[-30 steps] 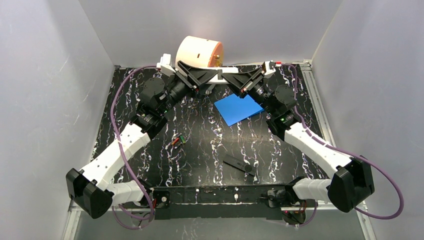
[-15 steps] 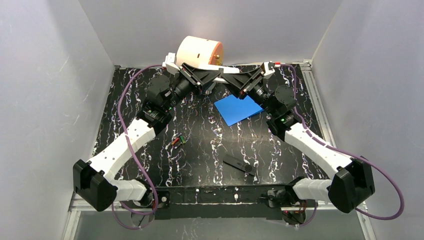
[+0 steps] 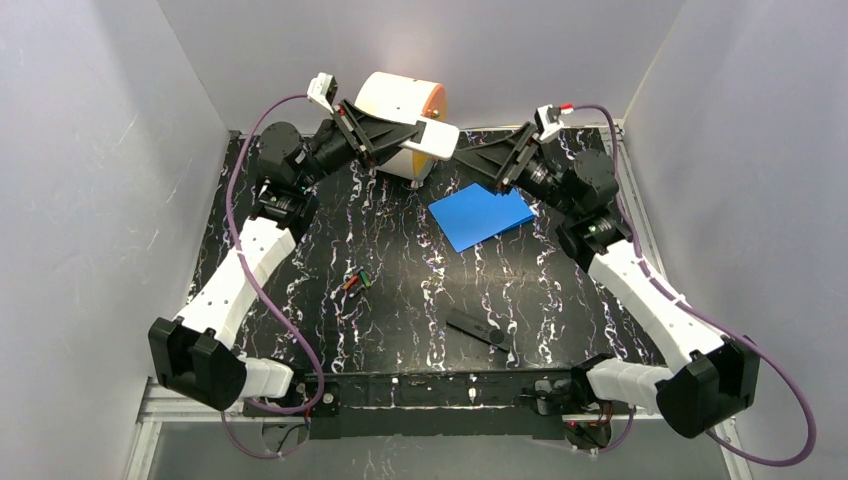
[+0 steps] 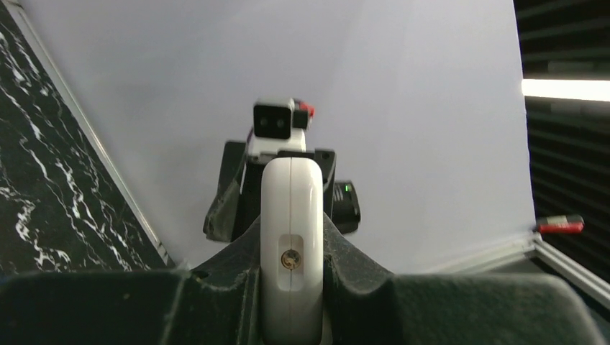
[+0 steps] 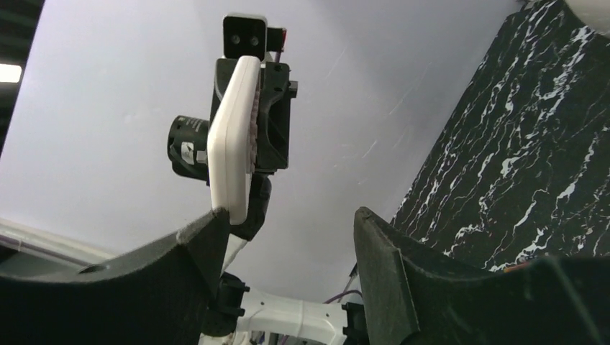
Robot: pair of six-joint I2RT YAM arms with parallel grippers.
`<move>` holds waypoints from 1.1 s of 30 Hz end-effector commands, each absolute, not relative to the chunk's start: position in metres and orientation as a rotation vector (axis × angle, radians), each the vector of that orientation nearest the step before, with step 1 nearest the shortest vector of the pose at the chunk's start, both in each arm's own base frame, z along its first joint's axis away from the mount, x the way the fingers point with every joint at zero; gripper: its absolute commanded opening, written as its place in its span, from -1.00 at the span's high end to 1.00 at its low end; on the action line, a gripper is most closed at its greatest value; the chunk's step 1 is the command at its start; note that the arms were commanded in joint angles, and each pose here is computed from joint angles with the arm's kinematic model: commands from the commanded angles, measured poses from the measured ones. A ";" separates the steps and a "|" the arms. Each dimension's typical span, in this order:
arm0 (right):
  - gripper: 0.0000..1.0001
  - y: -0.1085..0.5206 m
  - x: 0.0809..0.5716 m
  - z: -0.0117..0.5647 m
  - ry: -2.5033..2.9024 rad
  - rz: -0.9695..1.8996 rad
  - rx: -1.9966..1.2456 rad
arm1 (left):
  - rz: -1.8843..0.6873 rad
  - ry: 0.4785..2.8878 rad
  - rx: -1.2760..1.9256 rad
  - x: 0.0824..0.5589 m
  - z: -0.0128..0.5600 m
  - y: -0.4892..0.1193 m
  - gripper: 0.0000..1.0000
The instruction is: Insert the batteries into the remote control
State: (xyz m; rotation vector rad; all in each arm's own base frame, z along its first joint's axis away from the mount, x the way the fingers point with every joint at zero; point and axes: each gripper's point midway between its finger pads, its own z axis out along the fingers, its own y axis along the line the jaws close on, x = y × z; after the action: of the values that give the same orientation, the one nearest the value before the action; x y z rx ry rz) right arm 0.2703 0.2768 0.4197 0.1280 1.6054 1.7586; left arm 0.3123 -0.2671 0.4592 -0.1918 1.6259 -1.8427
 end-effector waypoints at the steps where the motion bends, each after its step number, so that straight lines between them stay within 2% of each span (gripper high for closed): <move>1: -0.42 0.291 0.248 0.441 1.652 1.785 -0.153 | -1.977 1.680 0.087 0.267 0.476 -0.275 1.00; 6: -0.57 0.293 0.235 0.456 1.591 1.819 -0.276 | -1.934 1.727 0.060 0.270 0.462 -0.275 1.00; 11: -0.50 0.296 0.238 0.448 1.636 1.796 -0.259 | -1.874 1.753 0.062 0.268 0.454 -0.272 1.00; 14: -0.32 0.301 0.245 0.443 1.667 1.783 -0.204 | -1.861 1.758 0.085 0.264 0.453 -0.271 1.00; 17: -0.02 0.310 0.248 0.434 1.710 1.770 -0.162 | -1.836 1.766 0.100 0.260 0.450 -0.270 1.00; 22: 0.25 0.306 0.252 0.432 1.689 1.773 -0.091 | -1.817 1.745 0.120 0.253 0.453 -0.266 1.00; 28: 0.76 0.304 0.249 0.424 1.644 1.831 -0.057 | -1.817 1.718 0.089 0.249 0.461 -0.260 1.00; 30: 0.84 0.303 0.245 0.422 1.621 1.846 -0.069 | -1.814 1.693 0.071 0.247 0.470 -0.256 1.00; 33: 0.84 0.302 0.239 0.420 1.585 1.877 -0.093 | -1.804 1.662 0.035 0.248 0.480 -0.250 1.00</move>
State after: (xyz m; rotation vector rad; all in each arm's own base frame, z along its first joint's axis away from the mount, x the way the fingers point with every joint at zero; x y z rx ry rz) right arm 0.2339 0.3093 0.4210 -0.0963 1.6693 1.8985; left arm 0.2679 -0.2679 0.4356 0.0224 1.8063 -1.8044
